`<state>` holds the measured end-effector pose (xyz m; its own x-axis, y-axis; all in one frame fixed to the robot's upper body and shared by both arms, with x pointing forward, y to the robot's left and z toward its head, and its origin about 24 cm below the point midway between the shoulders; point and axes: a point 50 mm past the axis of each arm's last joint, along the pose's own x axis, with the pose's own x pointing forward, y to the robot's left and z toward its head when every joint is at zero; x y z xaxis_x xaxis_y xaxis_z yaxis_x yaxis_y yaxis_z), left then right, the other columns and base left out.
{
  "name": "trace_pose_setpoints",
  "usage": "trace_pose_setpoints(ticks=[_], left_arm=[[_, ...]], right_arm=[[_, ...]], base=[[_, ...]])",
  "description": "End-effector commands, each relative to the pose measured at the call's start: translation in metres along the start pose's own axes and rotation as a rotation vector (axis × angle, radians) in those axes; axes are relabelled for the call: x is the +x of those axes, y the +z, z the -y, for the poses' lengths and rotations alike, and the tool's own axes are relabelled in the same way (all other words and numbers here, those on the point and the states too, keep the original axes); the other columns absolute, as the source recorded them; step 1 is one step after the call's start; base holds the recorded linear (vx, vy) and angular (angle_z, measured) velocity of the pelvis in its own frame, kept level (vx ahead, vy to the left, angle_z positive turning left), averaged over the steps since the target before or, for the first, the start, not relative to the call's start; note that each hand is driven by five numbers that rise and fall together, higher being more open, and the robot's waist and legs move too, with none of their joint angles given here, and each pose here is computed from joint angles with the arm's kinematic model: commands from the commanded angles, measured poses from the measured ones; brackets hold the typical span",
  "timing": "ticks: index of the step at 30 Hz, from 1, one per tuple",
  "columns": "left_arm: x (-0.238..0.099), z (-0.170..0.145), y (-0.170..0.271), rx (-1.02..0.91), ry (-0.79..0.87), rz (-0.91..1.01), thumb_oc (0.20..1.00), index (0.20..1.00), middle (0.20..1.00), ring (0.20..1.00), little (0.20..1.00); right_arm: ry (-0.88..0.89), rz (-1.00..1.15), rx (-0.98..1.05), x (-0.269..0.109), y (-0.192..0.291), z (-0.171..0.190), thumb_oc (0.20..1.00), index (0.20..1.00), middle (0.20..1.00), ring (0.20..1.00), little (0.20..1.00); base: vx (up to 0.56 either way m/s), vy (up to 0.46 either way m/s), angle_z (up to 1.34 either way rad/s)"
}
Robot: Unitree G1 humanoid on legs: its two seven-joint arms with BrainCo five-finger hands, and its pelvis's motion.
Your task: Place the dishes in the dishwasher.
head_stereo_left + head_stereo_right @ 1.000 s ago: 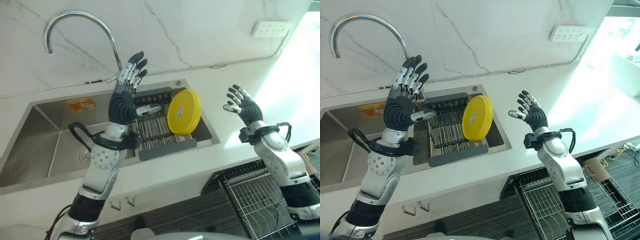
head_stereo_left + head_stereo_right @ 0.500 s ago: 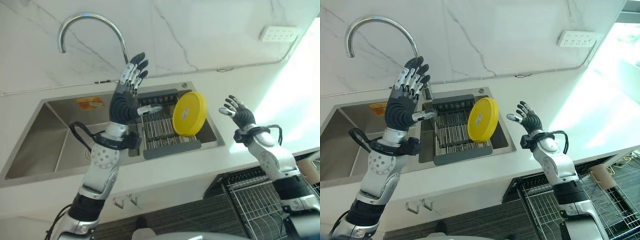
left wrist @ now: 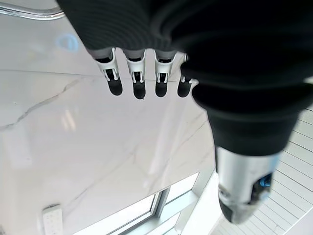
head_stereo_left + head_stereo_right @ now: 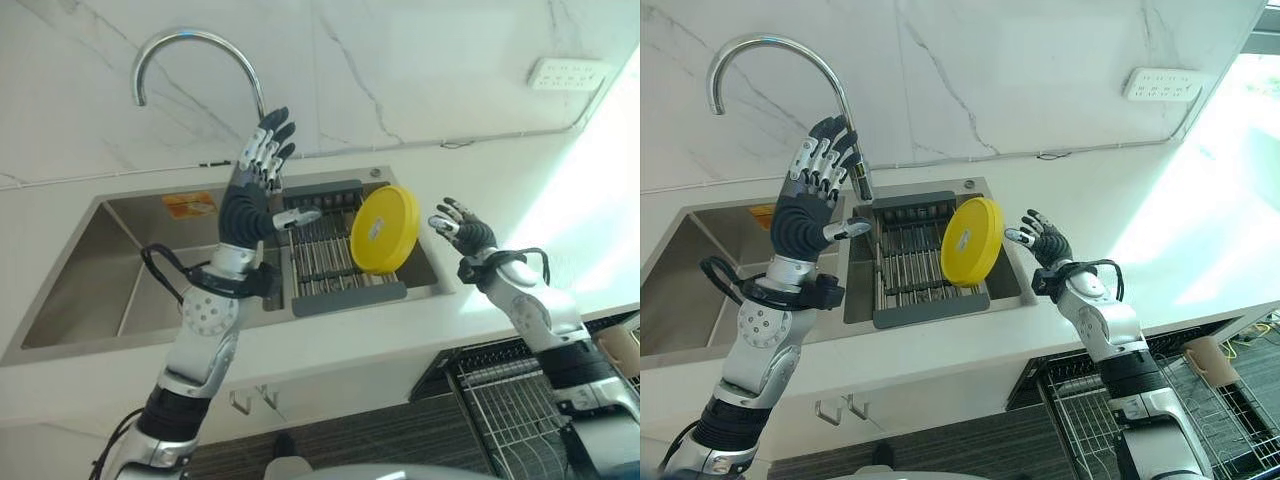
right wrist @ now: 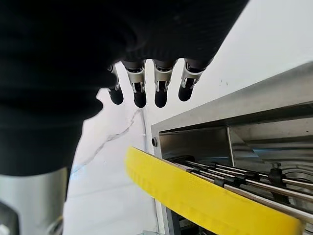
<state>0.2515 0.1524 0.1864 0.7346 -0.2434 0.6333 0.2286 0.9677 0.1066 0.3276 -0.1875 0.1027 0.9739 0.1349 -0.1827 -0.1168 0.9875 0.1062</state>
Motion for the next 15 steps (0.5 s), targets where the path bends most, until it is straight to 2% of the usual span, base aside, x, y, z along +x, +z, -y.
trace_pose_setpoints(ticks=[1, 15], left_arm=[[0.0210, -0.0003, 0.0123, 0.016, -0.037, 0.089, 1.000, 1.000, 1.000, 1.000, 1.000], [0.0211, -0.0013, 0.0115, 0.015, -0.028, 0.086, 1.000, 1.000, 1.000, 1.000, 1.000]], right_arm=[[0.083, 0.135, -0.006, 0.0147, 0.0492, -0.0224, 1.000, 1.000, 1.000, 1.000, 1.000], [0.073, 0.093, 0.037, 0.0201, 0.0466, -0.0225, 1.000, 1.000, 1.000, 1.000, 1.000]], base=[[0.00, 0.000, 0.00], [0.00, 0.000, 0.00]])
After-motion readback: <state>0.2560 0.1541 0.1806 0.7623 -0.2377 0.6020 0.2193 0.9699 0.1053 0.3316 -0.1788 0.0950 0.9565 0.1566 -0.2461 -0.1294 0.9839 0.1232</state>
